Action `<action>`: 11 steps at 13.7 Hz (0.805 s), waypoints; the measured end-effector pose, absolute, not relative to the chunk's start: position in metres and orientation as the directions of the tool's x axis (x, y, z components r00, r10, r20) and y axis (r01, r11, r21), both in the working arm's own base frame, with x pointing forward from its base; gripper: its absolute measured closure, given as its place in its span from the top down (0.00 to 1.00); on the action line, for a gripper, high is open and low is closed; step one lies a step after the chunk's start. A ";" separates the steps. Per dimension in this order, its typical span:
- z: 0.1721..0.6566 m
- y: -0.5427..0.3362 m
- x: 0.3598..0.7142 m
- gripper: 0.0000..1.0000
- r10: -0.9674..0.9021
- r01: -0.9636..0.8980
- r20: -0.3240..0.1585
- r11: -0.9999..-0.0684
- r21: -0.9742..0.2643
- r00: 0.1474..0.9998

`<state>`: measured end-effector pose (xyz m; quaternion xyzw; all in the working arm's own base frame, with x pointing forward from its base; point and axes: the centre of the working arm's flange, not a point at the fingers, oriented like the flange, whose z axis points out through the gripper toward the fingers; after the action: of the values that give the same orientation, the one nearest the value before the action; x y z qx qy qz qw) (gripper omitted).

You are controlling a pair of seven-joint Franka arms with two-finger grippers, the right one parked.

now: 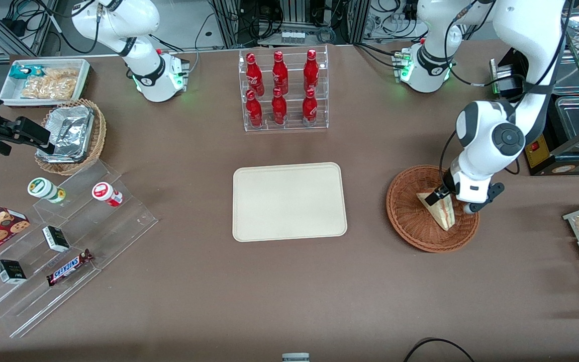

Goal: Place sandwich from basket to tray
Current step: 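Lower the open left gripper around the sandwich and close it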

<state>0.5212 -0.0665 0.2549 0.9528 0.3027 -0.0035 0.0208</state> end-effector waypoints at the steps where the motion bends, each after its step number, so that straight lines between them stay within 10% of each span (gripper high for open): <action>1: 0.249 -0.066 0.521 0.95 0.577 0.578 -0.024 -0.815 0.035 0.816; 11: 0.265 -0.090 0.526 0.19 0.387 0.389 -0.091 -0.921 -0.002 0.918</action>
<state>0.5259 -0.0904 0.2651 0.9791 0.1981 -0.0446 0.0082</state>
